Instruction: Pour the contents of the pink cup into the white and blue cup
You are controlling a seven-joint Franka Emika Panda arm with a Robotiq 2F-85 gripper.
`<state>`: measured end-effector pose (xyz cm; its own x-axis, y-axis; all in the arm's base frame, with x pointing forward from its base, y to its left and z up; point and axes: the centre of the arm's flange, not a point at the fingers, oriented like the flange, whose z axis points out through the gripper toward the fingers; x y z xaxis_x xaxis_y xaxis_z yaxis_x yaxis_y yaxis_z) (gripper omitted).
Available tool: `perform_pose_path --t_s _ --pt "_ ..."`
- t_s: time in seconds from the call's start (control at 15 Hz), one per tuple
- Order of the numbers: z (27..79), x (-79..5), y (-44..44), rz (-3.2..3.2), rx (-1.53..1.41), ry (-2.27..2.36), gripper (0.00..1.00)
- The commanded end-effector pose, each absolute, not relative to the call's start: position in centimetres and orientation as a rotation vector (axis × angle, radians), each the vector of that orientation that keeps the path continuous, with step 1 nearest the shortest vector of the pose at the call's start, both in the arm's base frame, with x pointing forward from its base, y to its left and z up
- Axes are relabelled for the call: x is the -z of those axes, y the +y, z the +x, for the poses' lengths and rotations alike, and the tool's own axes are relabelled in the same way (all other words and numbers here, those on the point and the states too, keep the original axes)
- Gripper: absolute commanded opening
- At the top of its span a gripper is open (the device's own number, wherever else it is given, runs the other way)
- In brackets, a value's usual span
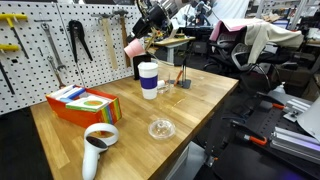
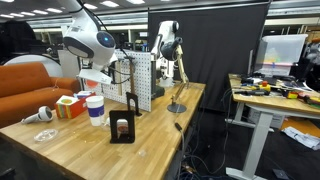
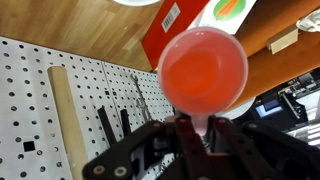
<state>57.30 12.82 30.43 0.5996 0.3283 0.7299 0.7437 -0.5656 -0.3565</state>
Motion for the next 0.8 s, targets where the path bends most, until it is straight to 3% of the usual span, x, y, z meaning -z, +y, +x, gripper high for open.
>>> perform_pose_path --t_s 0.0,0.73 --pt "57.3 -30.1 12.4 -2.112 0.844 -0.809 0.04" --pt "56.3 -28.7 11.2 -2.085 0.861 -0.747 0.04"
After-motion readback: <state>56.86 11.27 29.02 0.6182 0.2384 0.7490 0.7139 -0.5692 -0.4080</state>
